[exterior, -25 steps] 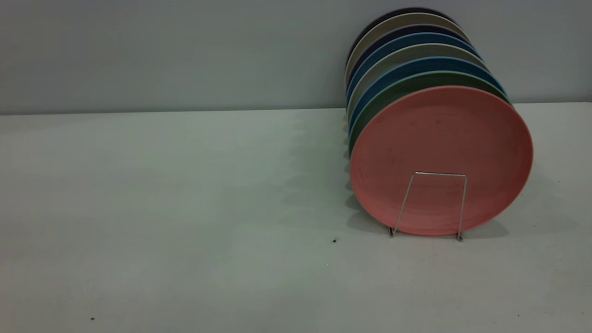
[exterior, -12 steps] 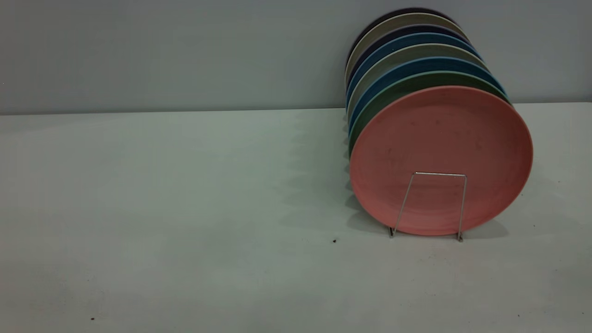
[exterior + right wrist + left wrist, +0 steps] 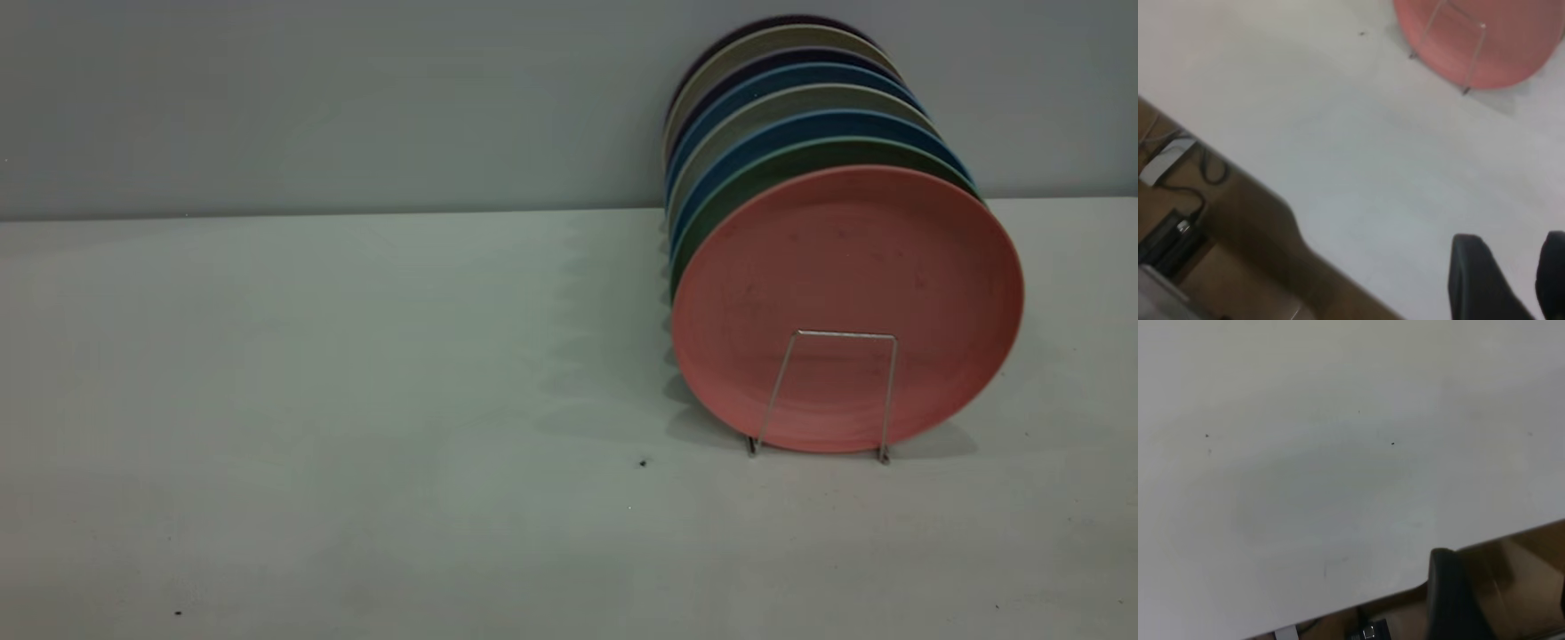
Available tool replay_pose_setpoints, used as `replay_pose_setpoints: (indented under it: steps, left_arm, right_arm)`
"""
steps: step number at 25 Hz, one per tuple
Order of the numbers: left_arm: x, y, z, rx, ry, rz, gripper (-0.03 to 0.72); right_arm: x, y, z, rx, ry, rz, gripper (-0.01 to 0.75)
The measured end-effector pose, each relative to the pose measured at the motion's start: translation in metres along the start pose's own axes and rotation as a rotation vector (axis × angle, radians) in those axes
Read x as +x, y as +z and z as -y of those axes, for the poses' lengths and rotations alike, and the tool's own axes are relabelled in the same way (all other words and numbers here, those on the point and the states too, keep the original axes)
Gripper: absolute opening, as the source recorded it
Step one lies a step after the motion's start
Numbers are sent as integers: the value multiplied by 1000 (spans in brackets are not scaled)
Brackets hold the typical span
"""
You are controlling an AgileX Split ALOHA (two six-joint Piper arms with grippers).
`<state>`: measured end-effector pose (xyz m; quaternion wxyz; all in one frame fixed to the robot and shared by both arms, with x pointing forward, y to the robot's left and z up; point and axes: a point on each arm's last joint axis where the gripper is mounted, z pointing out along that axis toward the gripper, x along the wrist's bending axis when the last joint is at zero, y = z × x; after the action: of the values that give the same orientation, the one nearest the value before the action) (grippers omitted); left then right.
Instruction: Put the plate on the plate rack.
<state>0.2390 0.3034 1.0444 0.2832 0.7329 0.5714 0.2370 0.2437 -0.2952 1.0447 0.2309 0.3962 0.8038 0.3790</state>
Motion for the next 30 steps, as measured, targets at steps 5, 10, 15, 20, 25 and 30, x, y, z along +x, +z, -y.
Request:
replay_pose_setpoints:
  steps: [5,10,15,20,25,30]
  left_arm:
    - [0,-4,8,-51,-1,-1,431]
    - [0,-6,11,-78,0,-1,431]
    - [-1,3,13,-69,31,9,431]
    - [-2,3,13,-69,36,18,431]
    - [-2,3,13,-71,37,20,431]
    - [-2,3,13,-71,38,20,431]
  right_arm:
    - [-3,-6,7,-25,-8,39,237]
    - [-2,-10,11,-57,-8,44,237]
    - [-3,-10,12,-58,-8,45,237]
    - [-2,-7,12,-64,-8,45,237]
    - [-2,-6,13,-67,-8,45,237]
    - [-2,-6,13,-66,-8,45,237]
